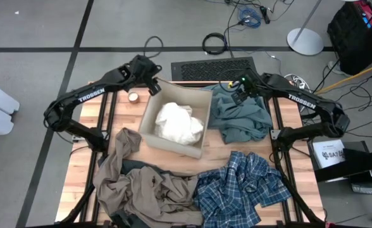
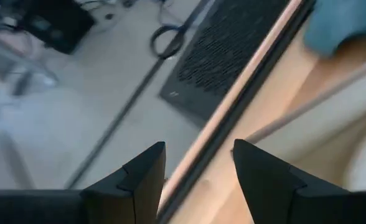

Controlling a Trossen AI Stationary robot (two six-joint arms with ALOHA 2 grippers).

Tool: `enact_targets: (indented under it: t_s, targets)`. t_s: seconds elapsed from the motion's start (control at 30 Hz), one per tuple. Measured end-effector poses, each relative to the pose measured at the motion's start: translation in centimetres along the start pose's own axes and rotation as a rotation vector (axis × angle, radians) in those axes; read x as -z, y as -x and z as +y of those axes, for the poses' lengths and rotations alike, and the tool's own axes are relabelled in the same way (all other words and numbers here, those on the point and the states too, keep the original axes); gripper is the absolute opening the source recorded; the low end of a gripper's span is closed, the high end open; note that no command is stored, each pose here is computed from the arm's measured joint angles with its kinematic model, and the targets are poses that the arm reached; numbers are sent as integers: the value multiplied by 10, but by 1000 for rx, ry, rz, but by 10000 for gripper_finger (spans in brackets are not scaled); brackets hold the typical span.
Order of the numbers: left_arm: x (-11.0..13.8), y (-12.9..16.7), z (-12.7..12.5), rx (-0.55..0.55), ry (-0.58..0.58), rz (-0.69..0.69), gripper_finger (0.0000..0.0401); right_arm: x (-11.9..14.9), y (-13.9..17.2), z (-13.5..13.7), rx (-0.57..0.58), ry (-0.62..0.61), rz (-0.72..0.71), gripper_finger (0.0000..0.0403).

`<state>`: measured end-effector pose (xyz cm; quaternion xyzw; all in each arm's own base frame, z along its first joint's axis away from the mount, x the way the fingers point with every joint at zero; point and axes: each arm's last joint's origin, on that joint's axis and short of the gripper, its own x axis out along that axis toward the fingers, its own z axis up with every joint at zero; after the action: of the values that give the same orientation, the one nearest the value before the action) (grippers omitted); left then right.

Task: Sort clothes
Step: Move the white laundry bin to the top left of the table

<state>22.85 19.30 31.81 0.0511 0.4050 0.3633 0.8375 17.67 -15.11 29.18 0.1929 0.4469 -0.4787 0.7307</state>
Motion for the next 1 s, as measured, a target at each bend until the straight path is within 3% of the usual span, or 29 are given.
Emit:
enact_targets:
  t_s: [0.1, 0.3, 0.43, 0.6, 0.87, 1.0]
  targets:
    - [-6, 15, 1, 140, 43, -121, 198, 1, 2, 0, -1, -2, 5, 238]
    - [-28, 58, -11, 292, 73, -418, 198, 2, 2, 0, -9, 7, 6, 238]
    - [-35, 92, -32, 587, 60, -572, 198, 3, 5, 10, -139, 3, 17, 238]
    - [-32, 117, -75, 905, -56, -565, 198, 6, 16, 41, -284, 89, -45, 238]
    - [-21, 133, -145, 1084, -218, -437, 198, 16, 33, 78, -415, 159, -110, 238]
    - [-15, 140, -179, 1104, -293, -403, 198, 17, 26, 93, -428, 188, -100, 238]
